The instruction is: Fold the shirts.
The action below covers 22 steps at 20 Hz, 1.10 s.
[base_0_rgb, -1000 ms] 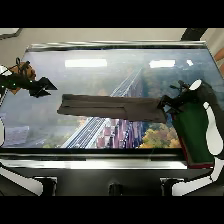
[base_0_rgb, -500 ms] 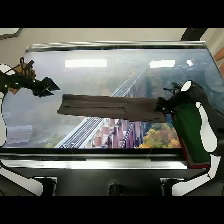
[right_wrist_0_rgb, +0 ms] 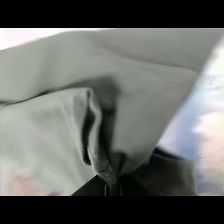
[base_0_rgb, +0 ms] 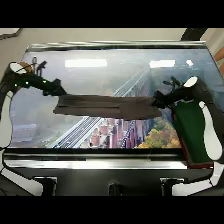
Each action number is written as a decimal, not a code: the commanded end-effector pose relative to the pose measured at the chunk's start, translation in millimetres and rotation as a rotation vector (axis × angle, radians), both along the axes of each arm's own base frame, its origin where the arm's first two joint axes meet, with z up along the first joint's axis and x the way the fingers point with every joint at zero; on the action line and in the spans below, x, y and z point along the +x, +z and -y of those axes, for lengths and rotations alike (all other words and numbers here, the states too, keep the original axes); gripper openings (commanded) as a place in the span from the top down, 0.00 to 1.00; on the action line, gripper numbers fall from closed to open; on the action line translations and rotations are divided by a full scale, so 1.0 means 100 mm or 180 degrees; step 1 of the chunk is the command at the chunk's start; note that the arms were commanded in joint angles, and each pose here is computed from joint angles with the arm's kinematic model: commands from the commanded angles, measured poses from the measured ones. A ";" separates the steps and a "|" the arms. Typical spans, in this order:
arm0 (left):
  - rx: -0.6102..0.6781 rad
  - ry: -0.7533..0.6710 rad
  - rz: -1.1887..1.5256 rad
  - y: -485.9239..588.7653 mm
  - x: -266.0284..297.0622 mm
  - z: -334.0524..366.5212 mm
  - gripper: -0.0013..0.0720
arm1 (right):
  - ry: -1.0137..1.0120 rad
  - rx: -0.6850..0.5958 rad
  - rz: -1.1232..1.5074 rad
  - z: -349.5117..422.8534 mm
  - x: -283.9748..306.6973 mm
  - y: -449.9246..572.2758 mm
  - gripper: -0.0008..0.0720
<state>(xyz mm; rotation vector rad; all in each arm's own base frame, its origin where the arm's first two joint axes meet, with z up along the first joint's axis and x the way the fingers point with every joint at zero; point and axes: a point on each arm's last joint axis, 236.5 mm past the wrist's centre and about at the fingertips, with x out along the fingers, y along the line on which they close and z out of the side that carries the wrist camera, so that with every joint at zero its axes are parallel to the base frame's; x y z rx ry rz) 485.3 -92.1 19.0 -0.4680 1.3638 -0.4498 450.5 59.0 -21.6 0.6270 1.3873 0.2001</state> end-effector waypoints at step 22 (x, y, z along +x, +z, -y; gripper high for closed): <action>-0.1215 -0.1028 -0.0189 -0.45 -1.14 3.53 0.95 | 0.0188 0.0267 0.1066 -0.63 -0.98 2.24 0.92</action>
